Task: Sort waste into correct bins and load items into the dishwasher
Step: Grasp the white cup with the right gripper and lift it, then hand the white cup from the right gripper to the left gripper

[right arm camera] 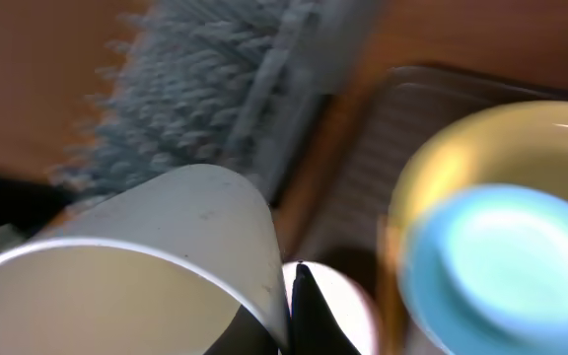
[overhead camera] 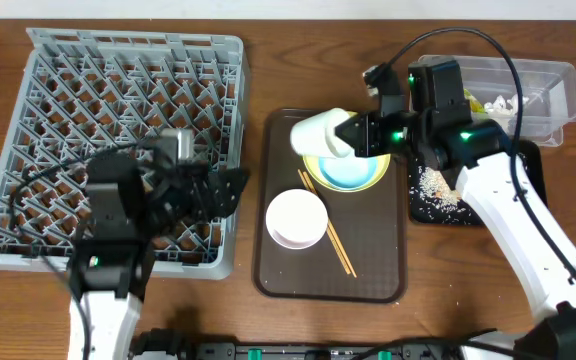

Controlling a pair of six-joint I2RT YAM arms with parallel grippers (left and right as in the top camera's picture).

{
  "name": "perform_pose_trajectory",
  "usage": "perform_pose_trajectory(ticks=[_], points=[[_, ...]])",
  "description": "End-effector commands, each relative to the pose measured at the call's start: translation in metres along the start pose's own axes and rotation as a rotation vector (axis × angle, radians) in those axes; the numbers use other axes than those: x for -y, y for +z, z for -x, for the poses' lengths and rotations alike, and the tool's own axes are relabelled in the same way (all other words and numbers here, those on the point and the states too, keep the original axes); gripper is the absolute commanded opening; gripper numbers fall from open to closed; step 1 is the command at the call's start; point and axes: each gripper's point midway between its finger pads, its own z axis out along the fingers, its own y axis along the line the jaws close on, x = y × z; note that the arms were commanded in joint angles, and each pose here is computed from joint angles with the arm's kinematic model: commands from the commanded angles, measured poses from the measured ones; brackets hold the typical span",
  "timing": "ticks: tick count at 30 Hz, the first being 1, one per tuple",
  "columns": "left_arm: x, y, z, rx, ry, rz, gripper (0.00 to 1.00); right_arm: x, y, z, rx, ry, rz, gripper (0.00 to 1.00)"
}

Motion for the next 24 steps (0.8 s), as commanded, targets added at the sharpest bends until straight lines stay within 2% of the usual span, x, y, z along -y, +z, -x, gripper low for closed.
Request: perform_pose_trajectory(ticks=[1,5,11,24], points=[[0.054,0.005,0.004,-0.076,0.003,-0.388,0.93,-0.049,-0.005,-0.006,-0.063,-0.025,0.306,0.01],[0.071,0.011,0.014,-0.118,-0.002,-0.589,0.93,-0.073,-0.014,-0.004,-0.071,-0.062,0.450,0.01],[0.075,0.029,0.015,-0.145,-0.015,-0.636,0.93,-0.095,-0.025,-0.003,-0.087,-0.091,0.580,0.01],[0.124,0.024,0.028,-0.097,0.117,-0.775,0.91,-0.096,-0.026,-0.004,-0.091,-0.089,0.585,0.01]])
